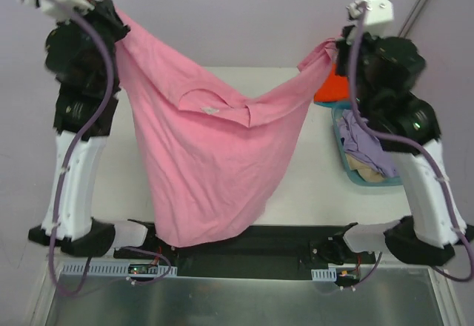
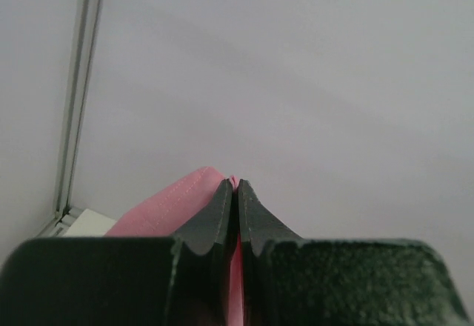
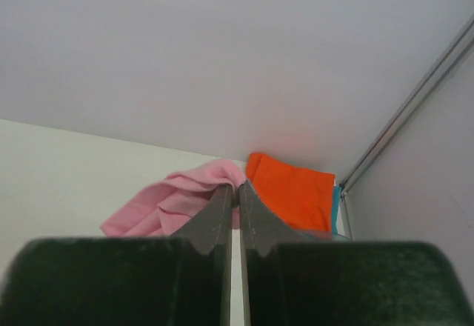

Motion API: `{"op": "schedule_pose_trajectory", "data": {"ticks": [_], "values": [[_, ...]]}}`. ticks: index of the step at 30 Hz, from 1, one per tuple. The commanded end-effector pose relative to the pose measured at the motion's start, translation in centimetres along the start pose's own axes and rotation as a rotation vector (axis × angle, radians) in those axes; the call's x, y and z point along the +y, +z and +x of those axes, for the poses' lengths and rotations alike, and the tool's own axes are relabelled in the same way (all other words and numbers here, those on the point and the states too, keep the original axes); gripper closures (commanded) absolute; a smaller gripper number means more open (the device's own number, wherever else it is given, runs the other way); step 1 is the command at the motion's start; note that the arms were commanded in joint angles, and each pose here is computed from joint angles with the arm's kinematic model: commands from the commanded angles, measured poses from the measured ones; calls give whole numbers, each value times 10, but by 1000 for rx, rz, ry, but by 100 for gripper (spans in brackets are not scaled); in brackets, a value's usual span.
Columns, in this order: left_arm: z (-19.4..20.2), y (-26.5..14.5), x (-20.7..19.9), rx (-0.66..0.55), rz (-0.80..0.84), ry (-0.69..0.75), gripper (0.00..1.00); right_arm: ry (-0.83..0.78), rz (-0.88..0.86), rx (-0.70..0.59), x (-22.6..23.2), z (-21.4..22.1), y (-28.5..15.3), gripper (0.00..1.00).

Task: Fold and stack the t-shirts
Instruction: Flatten the tshirt out

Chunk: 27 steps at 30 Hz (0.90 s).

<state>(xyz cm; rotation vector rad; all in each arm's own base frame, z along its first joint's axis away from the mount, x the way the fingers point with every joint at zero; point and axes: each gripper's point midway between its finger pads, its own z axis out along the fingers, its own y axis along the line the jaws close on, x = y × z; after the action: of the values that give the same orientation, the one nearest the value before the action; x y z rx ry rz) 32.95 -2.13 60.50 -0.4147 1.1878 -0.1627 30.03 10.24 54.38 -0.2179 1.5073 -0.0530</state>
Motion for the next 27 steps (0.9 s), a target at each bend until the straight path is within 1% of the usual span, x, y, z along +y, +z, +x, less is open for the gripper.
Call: {"op": "schedule_pose_trajectory", "data": {"ticks": [1,2,3,4,5,6,7,8,11,12,14,15,16,18,19,20,21,22,23,24,25,26,27], "values": [[28,64,10,43,-53,78,100,-23,125,-35,-8,-12,74,96],[33,80,-1,63,4,68,100,4,157,-94,-21,-32,81,96],[32,89,-3,60,18,39,100,19,156,-121,-23,-40,90,96],[24,98,1,41,22,33,100,32,140,-156,-22,-49,97,96],[12,105,-13,16,84,18,100,42,142,-189,-22,-55,113,96],[2,107,-17,-10,104,17,100,65,138,-253,-26,-76,108,96],[-9,106,-22,-36,121,16,100,74,128,-286,-25,-84,109,96],[-31,102,-29,-88,144,4,100,94,136,-349,-30,-100,103,96],[-61,88,-31,-161,160,8,100,106,115,-410,-31,-114,94,95],[-67,83,-29,-176,151,14,100,111,105,-431,-34,-121,82,95],[-63,70,-20,-148,129,29,100,85,84,-386,-29,-103,84,94],[-57,66,-15,-128,114,30,100,83,79,-390,-32,-103,72,93],[-51,61,-8,-110,92,32,100,61,68,-319,-25,-74,82,93],[-15,46,14,-22,32,37,100,49,71,-241,-23,-44,81,92],[-2,39,27,6,-13,40,100,34,69,-175,-22,-15,79,92],[32,21,48,79,-60,51,100,36,67,-116,-20,6,78,92],[50,10,58,114,-89,4,100,31,65,-68,-19,26,76,92],[70,-2,69,151,-113,-7,100,30,66,-34,-23,40,69,91],[115,-30,92,246,-156,-5,100,6,49,93,-16,86,69,91],[139,-45,102,291,-200,-99,100,33,53,148,-15,106,66,91],[163,-62,112,338,-232,-146,100,43,61,200,-20,125,62,90],[214,-100,133,455,-319,-259,100,35,53,344,-16,172,55,89],[235,-119,140,503,-350,-312,100,86,69,412,-14,195,51,89]]}}
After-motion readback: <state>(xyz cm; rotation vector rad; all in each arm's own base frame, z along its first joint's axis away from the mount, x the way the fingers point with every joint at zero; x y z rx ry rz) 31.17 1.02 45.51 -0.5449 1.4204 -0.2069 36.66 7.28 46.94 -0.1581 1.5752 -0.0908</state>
